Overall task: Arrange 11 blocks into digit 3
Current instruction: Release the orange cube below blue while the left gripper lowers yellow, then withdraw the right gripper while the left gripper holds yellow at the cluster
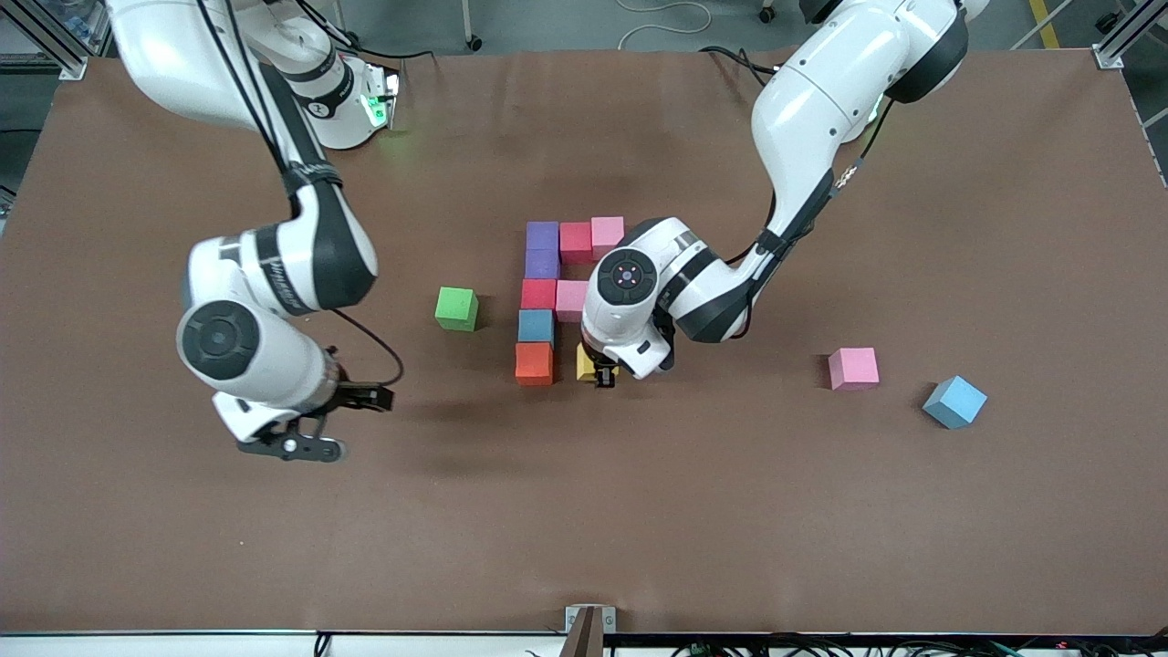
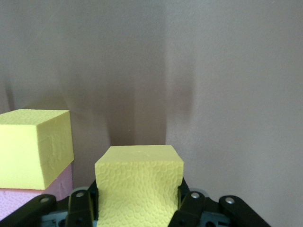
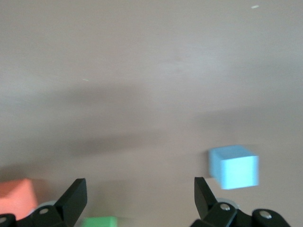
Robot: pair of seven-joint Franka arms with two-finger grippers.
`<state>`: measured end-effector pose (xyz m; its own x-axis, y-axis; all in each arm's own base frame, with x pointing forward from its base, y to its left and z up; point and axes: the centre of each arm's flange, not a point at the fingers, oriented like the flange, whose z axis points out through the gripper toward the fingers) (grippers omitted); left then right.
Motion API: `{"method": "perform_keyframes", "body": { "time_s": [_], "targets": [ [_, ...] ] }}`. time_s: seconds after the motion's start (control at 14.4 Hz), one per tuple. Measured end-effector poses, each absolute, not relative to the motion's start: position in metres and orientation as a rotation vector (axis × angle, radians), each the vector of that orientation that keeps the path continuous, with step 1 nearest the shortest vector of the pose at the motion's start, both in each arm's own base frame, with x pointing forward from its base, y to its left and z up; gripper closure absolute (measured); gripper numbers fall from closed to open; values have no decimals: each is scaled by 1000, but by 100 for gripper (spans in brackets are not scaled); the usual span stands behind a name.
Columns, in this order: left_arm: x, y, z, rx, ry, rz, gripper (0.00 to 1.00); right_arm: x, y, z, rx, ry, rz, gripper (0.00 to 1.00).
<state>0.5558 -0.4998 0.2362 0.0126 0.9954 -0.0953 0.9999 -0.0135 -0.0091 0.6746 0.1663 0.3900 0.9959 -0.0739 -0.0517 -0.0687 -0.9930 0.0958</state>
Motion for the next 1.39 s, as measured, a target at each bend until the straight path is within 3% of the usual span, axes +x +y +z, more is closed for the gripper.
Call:
{"method": "perform_keyframes", "body": {
  "time_s": [0.63,1.04,1.39],
  "targets": [
    [540,-518,225,2204,2130,-14,43,631,-1,493,3069,85,-211,0],
    [535,-527,218,2177,2138,32,43,611,-19,557,3067,48,-246,0],
    [543,-529,222,2109,2121,33,43,610,-46,565,3065,-8,-233,0]
  ]
}}
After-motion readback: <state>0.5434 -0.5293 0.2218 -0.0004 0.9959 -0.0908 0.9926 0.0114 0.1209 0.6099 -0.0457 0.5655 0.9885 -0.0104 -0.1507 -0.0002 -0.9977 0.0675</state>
